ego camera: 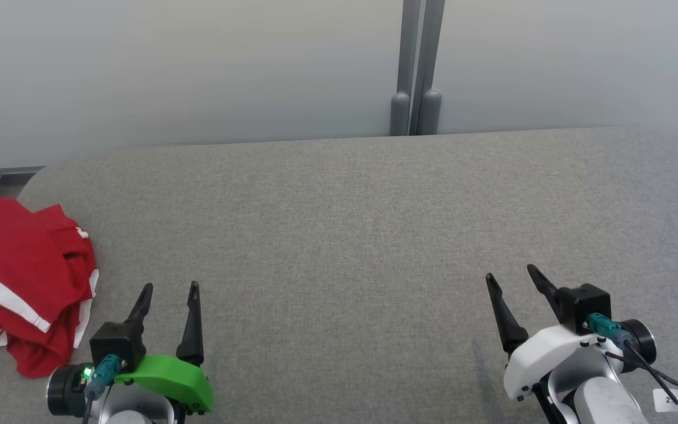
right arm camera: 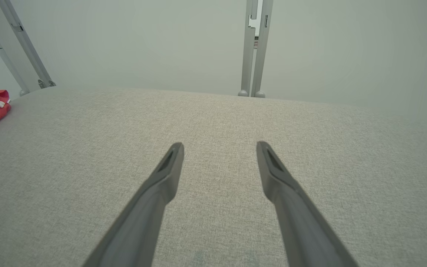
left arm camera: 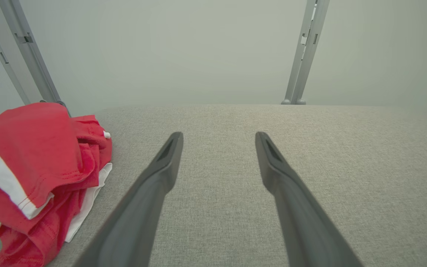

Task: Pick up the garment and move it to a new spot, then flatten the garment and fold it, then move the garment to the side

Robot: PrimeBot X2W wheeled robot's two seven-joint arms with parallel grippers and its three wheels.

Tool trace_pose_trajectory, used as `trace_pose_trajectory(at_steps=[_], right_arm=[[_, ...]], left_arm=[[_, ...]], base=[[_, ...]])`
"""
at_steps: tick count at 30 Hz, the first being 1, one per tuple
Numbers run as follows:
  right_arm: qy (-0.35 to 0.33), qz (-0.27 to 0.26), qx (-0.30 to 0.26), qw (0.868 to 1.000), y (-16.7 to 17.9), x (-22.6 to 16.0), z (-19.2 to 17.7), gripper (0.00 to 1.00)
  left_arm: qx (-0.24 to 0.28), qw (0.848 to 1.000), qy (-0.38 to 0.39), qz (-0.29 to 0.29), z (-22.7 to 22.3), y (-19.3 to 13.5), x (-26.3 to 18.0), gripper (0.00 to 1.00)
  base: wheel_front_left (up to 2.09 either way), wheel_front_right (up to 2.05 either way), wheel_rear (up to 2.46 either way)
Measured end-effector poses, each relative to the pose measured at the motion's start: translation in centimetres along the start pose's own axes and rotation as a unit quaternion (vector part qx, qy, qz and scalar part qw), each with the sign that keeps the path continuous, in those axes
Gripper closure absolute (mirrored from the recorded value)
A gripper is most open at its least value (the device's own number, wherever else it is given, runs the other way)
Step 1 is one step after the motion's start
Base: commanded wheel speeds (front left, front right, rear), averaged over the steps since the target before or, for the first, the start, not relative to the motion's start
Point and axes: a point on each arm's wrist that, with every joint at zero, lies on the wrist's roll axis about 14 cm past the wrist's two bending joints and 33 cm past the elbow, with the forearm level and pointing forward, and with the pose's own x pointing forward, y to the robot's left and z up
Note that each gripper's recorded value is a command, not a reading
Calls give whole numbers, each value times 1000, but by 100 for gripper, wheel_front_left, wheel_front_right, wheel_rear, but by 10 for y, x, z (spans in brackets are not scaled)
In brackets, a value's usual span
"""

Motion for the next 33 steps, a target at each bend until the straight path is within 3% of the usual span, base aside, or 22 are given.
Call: trace_pose_trajectory(at_steps=[14, 25, 33], right_arm=[[-12, 31, 21, 999, 21, 10, 6, 0], [-7, 105, 28, 994, 72, 25, 3, 0], [-1, 179, 34, 983, 124, 37, 0, 0]], left_arm=[[-13, 999, -2, 46, 1, 29, -17, 0], [-8, 992, -2, 129, 4, 80, -59, 0], [-6, 981, 0, 191, 1, 111, -101, 0]], base=[[0, 0, 0], [0, 0, 0], [0, 0, 0]])
